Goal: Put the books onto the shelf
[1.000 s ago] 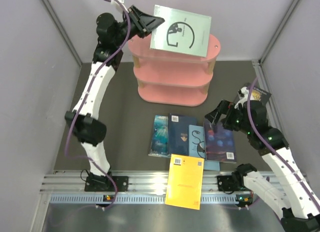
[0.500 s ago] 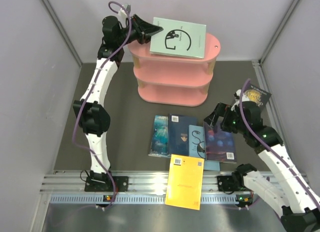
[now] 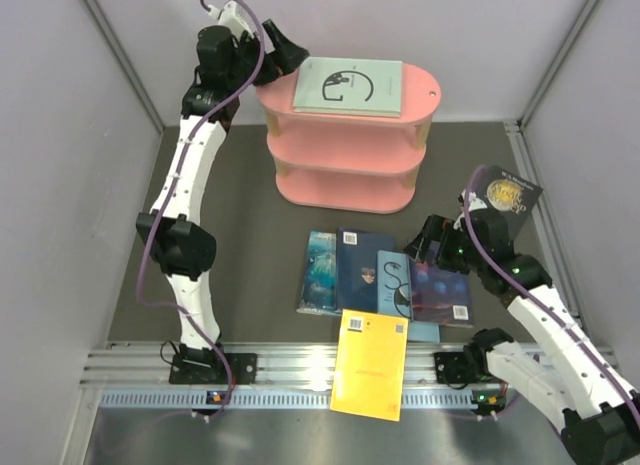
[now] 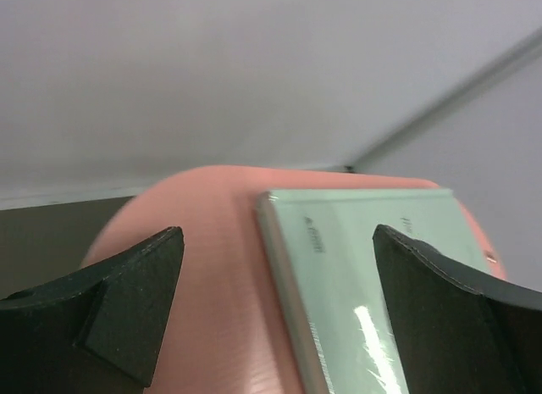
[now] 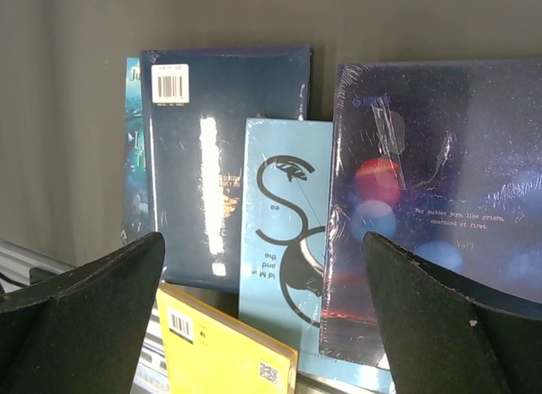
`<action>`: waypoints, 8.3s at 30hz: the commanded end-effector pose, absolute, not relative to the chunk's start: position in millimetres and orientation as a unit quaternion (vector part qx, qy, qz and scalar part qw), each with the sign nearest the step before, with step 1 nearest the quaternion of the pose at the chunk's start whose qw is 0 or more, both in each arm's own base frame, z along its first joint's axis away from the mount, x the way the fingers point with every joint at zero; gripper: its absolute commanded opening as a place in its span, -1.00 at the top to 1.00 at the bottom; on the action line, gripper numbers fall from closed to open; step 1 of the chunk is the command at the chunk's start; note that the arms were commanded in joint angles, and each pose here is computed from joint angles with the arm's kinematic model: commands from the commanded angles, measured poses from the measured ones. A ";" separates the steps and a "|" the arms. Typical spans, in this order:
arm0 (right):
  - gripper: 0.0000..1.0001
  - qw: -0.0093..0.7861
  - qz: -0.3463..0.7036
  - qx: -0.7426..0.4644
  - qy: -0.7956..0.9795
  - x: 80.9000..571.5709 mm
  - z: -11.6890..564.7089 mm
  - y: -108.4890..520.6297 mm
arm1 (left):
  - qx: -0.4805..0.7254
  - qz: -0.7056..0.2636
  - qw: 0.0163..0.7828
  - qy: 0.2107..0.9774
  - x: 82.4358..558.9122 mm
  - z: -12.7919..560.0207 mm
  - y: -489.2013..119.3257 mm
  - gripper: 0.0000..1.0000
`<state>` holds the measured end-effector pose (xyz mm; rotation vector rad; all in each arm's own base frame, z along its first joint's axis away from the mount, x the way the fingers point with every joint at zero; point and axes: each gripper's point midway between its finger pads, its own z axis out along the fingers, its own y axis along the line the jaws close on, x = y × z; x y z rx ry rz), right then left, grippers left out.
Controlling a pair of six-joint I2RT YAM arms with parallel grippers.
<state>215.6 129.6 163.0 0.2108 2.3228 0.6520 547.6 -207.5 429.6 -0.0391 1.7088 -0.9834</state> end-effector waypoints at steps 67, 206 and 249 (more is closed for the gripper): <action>-0.99 0.280 0.305 0.016 0.910 146.5 113.0 137.2 | 0.075 -0.668 0.115 0.731 38.9 80.7 -374.9 0.63; 0.79 0.329 0.642 -0.013 0.692 464.1 463.8 227.4 | -0.281 -0.306 0.447 0.792 178.8 130.5 -182.4 -0.96; -0.99 0.522 0.345 0.109 0.773 429.6 455.9 63.5 | -0.253 -0.262 0.487 0.794 181.6 148.7 -159.3 -0.98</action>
